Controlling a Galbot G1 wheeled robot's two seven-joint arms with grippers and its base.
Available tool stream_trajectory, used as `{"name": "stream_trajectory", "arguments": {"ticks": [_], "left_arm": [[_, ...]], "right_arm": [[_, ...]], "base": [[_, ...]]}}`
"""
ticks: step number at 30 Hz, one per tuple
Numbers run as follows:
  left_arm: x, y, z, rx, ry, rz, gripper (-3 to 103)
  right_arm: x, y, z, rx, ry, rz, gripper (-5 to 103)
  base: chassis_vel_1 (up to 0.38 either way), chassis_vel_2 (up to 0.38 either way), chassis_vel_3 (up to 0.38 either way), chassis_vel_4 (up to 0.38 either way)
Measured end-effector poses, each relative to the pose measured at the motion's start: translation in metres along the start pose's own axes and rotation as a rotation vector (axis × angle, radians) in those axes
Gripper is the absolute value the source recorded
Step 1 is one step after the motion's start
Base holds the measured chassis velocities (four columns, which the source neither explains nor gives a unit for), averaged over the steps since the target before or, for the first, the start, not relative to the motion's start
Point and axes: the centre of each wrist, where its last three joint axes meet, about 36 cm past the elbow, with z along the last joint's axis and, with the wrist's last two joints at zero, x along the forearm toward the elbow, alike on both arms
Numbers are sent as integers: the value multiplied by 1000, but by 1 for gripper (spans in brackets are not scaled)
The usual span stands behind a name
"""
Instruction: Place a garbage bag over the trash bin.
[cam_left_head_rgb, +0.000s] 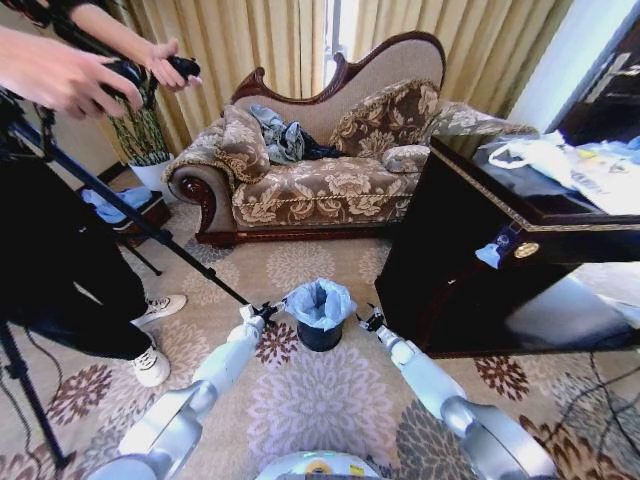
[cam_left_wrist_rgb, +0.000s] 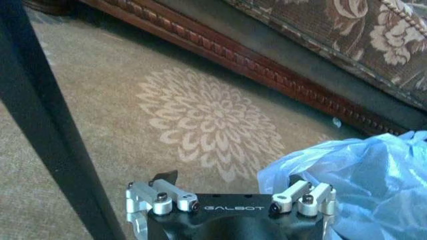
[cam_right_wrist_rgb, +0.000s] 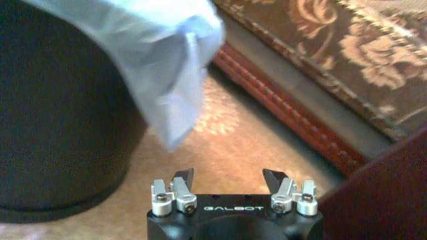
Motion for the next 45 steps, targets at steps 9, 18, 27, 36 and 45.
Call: {"name": "stream_trajectory", "arguments": {"ticks": [9, 18, 27, 36, 45], "left_arm": [[2, 2, 4, 92, 22, -14, 100], [14, 7, 2, 128, 12, 24, 100], [24, 0, -9, 187, 52, 90, 100], [51, 8, -17, 137, 72, 99, 100], [121, 18, -64, -114, -16, 100, 100]], "right_arm": [[28, -45, -17, -5, -11, 44, 73], [93, -61, -57, -99, -95, 51, 93], [109, -66, -57, -108, -98, 60, 93], [105, -72, -61, -122, -101, 71, 93], [126, -87, -103, -161, -182, 107, 94]], "base": [[0, 0, 0, 0], [0, 0, 0, 0], [0, 0, 0, 0], [0, 0, 0, 0], [0, 0, 0, 0]]}}
